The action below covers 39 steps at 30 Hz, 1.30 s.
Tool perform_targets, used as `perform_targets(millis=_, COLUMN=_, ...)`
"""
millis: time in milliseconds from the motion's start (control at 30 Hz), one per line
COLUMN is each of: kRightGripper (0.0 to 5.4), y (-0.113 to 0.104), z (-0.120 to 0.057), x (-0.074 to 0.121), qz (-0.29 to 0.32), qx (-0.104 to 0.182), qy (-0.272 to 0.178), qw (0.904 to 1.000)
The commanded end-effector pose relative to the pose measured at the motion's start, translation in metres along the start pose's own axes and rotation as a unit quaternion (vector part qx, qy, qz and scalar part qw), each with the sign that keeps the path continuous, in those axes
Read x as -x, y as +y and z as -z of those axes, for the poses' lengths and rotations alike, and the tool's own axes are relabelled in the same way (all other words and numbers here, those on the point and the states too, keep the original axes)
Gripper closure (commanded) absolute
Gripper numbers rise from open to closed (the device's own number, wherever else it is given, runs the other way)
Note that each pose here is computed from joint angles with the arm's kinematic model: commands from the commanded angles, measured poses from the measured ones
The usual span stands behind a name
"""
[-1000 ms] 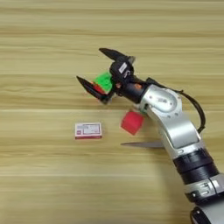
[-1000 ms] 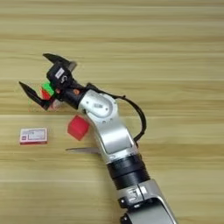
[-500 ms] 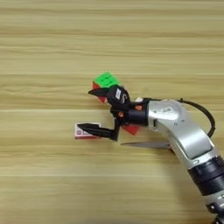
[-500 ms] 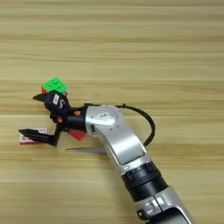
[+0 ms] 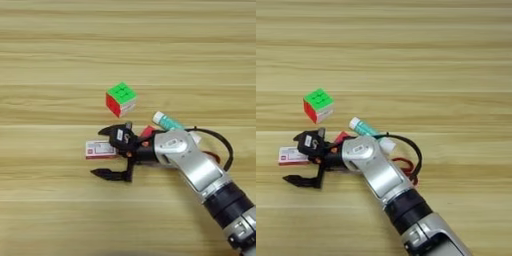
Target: Move the objects on the table
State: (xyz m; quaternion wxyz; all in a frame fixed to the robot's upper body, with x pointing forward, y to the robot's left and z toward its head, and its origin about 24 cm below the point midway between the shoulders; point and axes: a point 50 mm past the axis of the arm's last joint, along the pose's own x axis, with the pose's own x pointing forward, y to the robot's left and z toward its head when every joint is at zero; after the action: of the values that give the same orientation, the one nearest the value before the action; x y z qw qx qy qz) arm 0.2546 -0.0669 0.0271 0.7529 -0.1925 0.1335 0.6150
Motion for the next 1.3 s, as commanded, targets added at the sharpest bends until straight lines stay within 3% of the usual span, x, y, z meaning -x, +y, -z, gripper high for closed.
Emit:
perform_targets(millis=33, kRightGripper=0.65, y=-0.017, z=-0.015, x=0.003, qz=0.036, qx=0.049, qy=-0.002, qw=0.9982)
perform_targets(millis=767, kRightGripper=3.14, y=-0.022, z=-0.016, x=0.004, qz=0.050, qx=0.050, qy=-0.006, qw=0.9975)
perform_targets(millis=1033, kRightGripper=3.31, y=-0.022, z=-0.018, x=0.003, qz=0.058, qx=0.050, qy=-0.009, qw=0.9970)
perform_targets(millis=1300, kRightGripper=3.31, y=-0.030, z=-0.042, x=0.006, qz=0.104, qx=0.049, qy=-0.070, qw=0.9909)
